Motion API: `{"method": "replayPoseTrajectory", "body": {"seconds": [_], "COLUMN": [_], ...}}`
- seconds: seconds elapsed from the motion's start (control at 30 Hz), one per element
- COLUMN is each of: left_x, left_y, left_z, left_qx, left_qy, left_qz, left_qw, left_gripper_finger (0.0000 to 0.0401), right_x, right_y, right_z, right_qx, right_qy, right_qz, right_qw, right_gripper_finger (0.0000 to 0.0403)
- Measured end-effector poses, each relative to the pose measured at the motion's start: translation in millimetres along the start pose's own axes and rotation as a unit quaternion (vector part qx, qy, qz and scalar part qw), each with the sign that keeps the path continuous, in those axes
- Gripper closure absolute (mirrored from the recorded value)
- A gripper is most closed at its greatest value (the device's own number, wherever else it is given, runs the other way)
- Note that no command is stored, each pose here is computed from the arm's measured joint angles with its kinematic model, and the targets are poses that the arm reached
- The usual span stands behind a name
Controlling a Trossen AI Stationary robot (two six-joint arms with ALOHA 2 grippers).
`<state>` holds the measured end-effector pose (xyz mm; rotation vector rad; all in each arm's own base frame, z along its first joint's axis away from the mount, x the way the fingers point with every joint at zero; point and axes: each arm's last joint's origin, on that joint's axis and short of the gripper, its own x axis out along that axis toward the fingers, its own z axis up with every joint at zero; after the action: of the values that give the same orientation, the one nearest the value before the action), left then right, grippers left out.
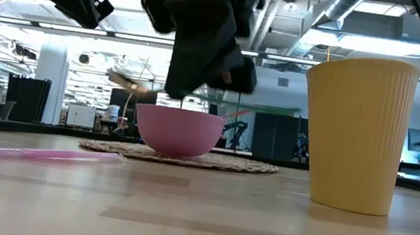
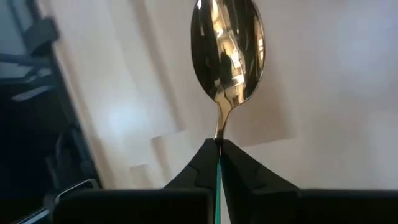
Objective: Pick & Place Utensil
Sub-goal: Put the green spoon into the pink bowl
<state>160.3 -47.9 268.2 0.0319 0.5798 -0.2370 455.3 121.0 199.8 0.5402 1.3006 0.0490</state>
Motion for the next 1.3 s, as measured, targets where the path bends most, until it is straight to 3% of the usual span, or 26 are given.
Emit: {"method": "replayPoseTrajectory", "body": {"seconds": [0.2,0.43,0.63,0.97,1.17,1.3], "left_x": [0,0,0,0,0,0], "left_y": [0,0,0,0,0,0], "left_z": [0,0,1,0,0,0], "left_qx": [0.000,0.000,0.000,0.000,0.000,0.000], "left_qy": [-0.002,-0.003,-0.003,-0.002,-0.002,-0.002], "left_qz": [0.000,0.001,0.000,0.000,0.000,0.000], "left_qw": [1.000,1.000,1.000,1.000,1.000,1.000], "left_gripper_finger": [0.0299,0.0299,0.0299,0.0299,0.0299,0.0299], "right_x": [-35,-71,-98,-123,-131,-134], "right_y": [-15,-43,-70,-130,-153,-164], "right_z": [15,31,47,68,69,71], "right_qx": [0.001,0.017,-0.002,0.029,0.049,0.055], "right_qy": [0.002,0.018,0.008,-0.012,0.014,0.016], "right_qz": [-0.058,-0.083,-0.088,-0.094,-0.041,-0.042], "right_qw": [0.998,0.996,0.996,0.995,0.998,0.998], "right_gripper_finger": [0.0398,0.0396,0.0395,0.0395,0.0395,0.0397]}}
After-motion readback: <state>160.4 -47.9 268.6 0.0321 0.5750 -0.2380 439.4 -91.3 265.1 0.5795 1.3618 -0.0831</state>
